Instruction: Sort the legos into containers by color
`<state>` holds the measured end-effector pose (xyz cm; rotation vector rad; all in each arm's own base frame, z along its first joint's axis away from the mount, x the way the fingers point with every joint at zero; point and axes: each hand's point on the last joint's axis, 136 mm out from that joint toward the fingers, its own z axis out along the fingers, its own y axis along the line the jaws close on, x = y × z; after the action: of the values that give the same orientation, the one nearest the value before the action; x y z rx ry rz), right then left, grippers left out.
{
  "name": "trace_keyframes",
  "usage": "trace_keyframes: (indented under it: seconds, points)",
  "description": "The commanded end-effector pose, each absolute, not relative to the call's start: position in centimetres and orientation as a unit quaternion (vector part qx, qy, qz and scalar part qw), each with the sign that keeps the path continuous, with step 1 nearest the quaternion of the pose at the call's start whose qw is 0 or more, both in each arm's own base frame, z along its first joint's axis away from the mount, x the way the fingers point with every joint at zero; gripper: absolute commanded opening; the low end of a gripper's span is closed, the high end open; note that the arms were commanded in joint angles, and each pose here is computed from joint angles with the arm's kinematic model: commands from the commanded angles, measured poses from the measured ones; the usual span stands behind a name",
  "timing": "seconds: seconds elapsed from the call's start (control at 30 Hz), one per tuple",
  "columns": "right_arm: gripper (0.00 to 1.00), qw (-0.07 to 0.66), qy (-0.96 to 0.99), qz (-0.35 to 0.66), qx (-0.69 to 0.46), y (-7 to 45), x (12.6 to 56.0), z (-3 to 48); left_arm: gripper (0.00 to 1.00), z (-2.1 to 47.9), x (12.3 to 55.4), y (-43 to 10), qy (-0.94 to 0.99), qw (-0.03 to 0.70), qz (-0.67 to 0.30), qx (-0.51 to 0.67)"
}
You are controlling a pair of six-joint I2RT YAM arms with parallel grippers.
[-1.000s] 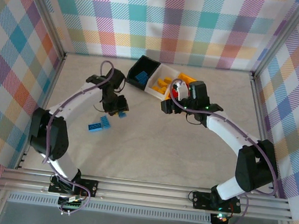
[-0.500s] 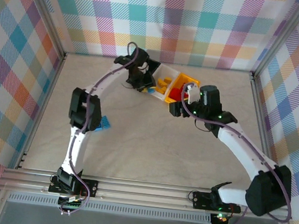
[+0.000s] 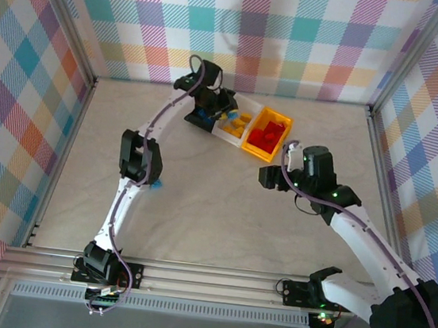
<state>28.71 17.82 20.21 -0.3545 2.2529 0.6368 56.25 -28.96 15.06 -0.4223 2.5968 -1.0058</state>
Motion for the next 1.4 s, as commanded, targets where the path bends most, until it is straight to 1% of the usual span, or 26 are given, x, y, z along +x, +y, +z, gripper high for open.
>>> trace_keyframes:
  seconds: [0.0, 0.2, 0.37, 0.43, 0.5, 0.57, 0.63, 0.77, 0.87, 0.93, 1.0, 1.07, 1.2, 1.27, 1.37]
  points:
    - [0.74, 0.369, 0.888, 0.25, -0.11, 17.2, 28.4, 20.0, 0.33, 16.6, 58.3, -27.8, 0.89, 0.18, -0.383, -0.169]
    - [0.74, 0.369, 0.887, 0.264, -0.09, 17.6, 28.6, 20.2, 0.34, 15.4, 60.5, -24.7, 0.885, 0.194, -0.373, -0.201]
    - [0.74, 0.372, 0.884, 0.266, -0.093, 18.0, 28.5, 20.8, 0.36, 15.1, 62.0, -23.3, 0.878, 0.209, -0.373, -0.215]
    - [0.74, 0.372, 0.884, 0.268, -0.094, 18.1, 28.4, 21.1, 0.42, 15.0, 62.2, -22.8, 0.878, 0.211, -0.371, -0.218]
    - [0.74, 0.373, 0.883, 0.269, -0.097, 18.4, 28.2, 21.3, 0.43, 15.2, 62.3, -22.3, 0.878, 0.215, -0.367, -0.218]
    - [0.74, 0.375, 0.881, 0.272, -0.1, 18.6, 28.1, 21.4, 0.5, 15.3, 62.5, -21.7, 0.877, 0.217, -0.367, -0.221]
    - [0.75, 0.376, 0.879, 0.273, -0.108, 18.9, 28.0, 21.5, 0.59, 15.6, 62.5, -21.6, 0.875, 0.216, -0.373, -0.221]
    - [0.75, 0.375, 0.876, 0.276, -0.127, 19.7, 28.1, 21.7, 0.65, 16.6, 61.6, -21.7, 0.88, 0.212, -0.372, -0.207]
    - [0.75, 0.37, 0.869, 0.284, -0.164, 21.0, 28.1, 21.8, 0.66, 18.2, 60.4, -21.5, 0.887, 0.212, -0.363, -0.191]
    - [0.75, 0.362, 0.862, 0.287, -0.209, 22.4, 28.0, 21.5, 0.67, 19.8, 58.9, -21.1, 0.896, 0.214, -0.347, -0.173]
    - [0.75, 0.351, 0.852, 0.284, -0.264, 24.1, 27.8, 20.8, 0.67, 20.7, 56.9, -20.1, 0.912, 0.21, -0.313, -0.161]
    - [0.76, 0.339, 0.835, 0.281, -0.331, 26.5, 27.2, 19.7, 0.67, 21.8, 54.3, -18.6, 0.925, 0.207, -0.278, -0.155]
    - [0.77, 0.305, 0.798, 0.278, -0.439, 31.8, 26.0, 17.0, 0.7, 21.9, 47.7, -14.0, 0.941, 0.191, -0.212, -0.183]
    - [0.78, 0.294, 0.784, 0.289, -0.465, 34.5, 25.6, 16.4, 0.71, 21.4, 44.1, -11.6, 0.946, 0.181, -0.182, -0.197]
    - [0.78, 0.296, 0.774, 0.324, -0.456, 37.7, 25.8, 17.4, 0.74, 19.8, 38.5, -8.3, 0.959, 0.157, -0.13, -0.198]
